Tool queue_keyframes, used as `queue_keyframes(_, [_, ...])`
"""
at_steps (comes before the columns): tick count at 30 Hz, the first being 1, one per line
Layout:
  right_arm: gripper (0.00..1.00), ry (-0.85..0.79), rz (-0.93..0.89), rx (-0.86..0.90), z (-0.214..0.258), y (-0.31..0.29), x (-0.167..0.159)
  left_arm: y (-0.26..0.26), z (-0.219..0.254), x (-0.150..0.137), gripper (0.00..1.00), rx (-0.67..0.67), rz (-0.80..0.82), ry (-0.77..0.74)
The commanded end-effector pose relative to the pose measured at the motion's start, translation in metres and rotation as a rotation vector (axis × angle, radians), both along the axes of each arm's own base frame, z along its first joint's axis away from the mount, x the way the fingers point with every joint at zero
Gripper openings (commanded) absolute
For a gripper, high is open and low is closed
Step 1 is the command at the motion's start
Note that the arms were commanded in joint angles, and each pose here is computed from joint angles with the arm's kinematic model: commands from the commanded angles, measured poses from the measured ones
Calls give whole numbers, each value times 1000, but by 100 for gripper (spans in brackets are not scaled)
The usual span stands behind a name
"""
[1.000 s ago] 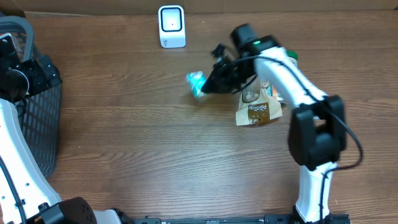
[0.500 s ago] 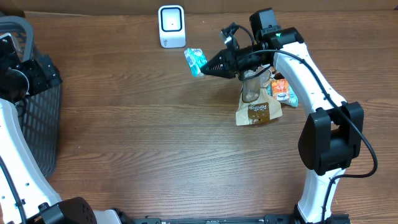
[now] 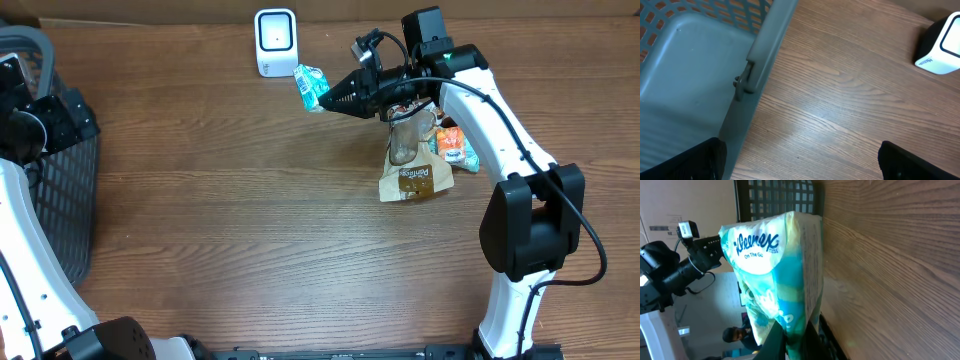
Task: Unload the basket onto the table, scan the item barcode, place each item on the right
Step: 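Lift the Kleenex packet and hold it before the scanner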
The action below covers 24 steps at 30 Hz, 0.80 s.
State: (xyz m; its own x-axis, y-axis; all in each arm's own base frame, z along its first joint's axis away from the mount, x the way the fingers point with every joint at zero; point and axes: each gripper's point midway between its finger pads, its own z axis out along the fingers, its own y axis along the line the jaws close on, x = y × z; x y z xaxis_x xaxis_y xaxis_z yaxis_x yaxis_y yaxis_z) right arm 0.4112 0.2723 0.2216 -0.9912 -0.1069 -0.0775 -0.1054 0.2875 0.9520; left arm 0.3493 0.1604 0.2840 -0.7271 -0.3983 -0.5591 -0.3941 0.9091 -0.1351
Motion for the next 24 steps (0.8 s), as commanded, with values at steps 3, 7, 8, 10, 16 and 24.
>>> queue_keyframes(3, [4, -30, 14, 30, 19, 3, -3, -1, 9, 2, 99, -1, 1, -28])
queue_keyframes(7, [4, -28, 14, 30, 19, 3, -3, -1, 9, 2, 100, -1, 1, -28])
queue_keyframes(8, [4, -25, 14, 29, 19, 3, -4, -1, 9, 2, 99, -1, 1, -28])
queue_keyframes(10, [4, -25, 14, 29, 19, 3, -4, -1, 9, 2, 99, -1, 1, -28])
queue_keyframes(16, [4, -26, 14, 29, 19, 3, -3, -1, 9, 2, 100, -1, 1, -28])
queue_keyframes(24, [4, -18, 42, 79, 27, 4, -8, -1, 9, 2, 99, -1, 1, -28])
